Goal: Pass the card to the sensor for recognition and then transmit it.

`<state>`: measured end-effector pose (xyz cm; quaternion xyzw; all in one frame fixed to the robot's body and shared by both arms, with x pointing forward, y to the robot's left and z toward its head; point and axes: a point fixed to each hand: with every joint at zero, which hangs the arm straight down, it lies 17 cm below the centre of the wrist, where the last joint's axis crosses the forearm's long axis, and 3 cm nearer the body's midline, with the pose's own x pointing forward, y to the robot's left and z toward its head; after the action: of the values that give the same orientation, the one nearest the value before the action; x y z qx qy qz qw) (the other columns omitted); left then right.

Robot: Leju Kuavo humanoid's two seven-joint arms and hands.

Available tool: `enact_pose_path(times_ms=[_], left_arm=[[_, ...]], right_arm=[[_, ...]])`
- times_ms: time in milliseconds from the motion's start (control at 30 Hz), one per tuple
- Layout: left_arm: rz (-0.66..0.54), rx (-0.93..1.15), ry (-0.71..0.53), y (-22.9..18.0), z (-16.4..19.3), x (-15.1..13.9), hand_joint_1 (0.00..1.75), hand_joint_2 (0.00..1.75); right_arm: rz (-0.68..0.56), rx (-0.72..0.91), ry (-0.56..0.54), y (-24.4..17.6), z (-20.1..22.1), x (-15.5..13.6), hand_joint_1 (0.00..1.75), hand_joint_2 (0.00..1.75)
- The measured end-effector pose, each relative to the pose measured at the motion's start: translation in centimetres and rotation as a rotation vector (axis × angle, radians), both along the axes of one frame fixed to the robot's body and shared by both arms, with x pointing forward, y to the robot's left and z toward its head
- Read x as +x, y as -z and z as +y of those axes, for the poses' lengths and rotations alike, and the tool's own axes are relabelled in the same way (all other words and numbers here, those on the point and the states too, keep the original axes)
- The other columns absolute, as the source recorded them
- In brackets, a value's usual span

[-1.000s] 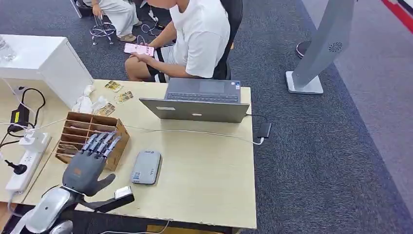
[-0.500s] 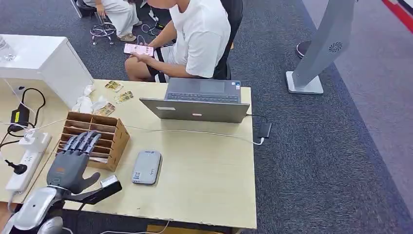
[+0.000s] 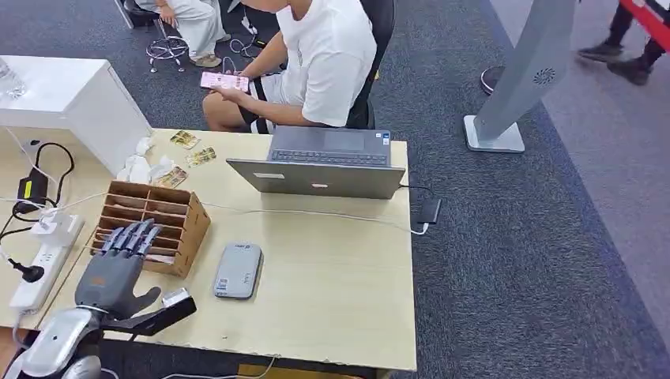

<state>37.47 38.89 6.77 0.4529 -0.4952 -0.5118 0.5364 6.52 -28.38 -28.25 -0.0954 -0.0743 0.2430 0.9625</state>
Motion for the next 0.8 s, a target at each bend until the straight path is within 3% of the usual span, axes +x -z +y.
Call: enact_pose_path(times_ms=[800], left_arm=[[0.016,0.017,-0.054,-0.3,2.6,0.9,0.0,1.75]], right_arm=[[0.003,0.003,-0.02,0.0,0.1,0.0,0.0,1.75]])
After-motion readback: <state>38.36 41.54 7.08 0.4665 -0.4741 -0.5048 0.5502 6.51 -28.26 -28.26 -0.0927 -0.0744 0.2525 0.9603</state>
